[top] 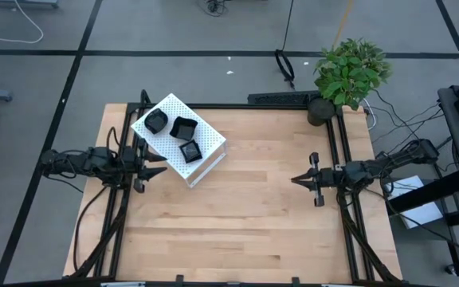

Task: Pick & Place Mini shaped plates
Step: Return to Home Position

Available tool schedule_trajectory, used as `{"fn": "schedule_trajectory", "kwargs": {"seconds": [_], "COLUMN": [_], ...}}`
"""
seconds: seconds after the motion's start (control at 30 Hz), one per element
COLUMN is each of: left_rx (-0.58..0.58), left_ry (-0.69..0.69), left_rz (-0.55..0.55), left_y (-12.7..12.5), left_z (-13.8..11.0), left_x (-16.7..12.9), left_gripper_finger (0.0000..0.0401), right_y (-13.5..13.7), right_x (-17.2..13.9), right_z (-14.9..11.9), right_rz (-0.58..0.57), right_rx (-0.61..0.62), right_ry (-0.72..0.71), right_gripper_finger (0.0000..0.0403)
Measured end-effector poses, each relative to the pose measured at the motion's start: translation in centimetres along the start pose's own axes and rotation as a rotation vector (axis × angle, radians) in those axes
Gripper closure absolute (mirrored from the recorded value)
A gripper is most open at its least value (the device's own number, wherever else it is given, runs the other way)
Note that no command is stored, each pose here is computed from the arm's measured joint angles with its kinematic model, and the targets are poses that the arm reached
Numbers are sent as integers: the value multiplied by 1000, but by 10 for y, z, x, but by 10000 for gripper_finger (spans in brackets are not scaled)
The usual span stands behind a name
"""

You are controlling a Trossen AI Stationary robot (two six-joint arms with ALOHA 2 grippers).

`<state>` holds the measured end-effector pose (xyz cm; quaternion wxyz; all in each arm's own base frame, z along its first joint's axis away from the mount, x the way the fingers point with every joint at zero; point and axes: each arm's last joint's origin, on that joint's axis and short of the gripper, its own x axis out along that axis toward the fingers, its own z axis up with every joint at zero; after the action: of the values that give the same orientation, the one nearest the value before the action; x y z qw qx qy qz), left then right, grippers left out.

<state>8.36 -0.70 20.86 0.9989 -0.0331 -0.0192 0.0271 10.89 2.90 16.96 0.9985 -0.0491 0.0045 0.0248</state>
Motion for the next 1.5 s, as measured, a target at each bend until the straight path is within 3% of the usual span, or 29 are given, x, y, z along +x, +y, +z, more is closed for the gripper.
{"fn": "schedule_trajectory", "kwargs": {"seconds": [0.1,0.27,0.4,1.5], "left_rx": [-1,-1,-1,0], "left_ry": [0,1,1,0], "left_rz": [0,0,0,0], "left_y": [0,0,0,0], "left_z": [0,0,0,0], "left_x": [0,0,0,0], "left_gripper_finger": [235,235,235,235], "right_y": [0,1,0,0], "right_x": [0,0,0,0], "right_z": [0,-2,-1,-1], "right_rz": [-1,1,0,-2], "right_rx": [68,427,564,576], "right_ry": [-2,21,16,15], "right_gripper_finger": [383,370,367,368]}}
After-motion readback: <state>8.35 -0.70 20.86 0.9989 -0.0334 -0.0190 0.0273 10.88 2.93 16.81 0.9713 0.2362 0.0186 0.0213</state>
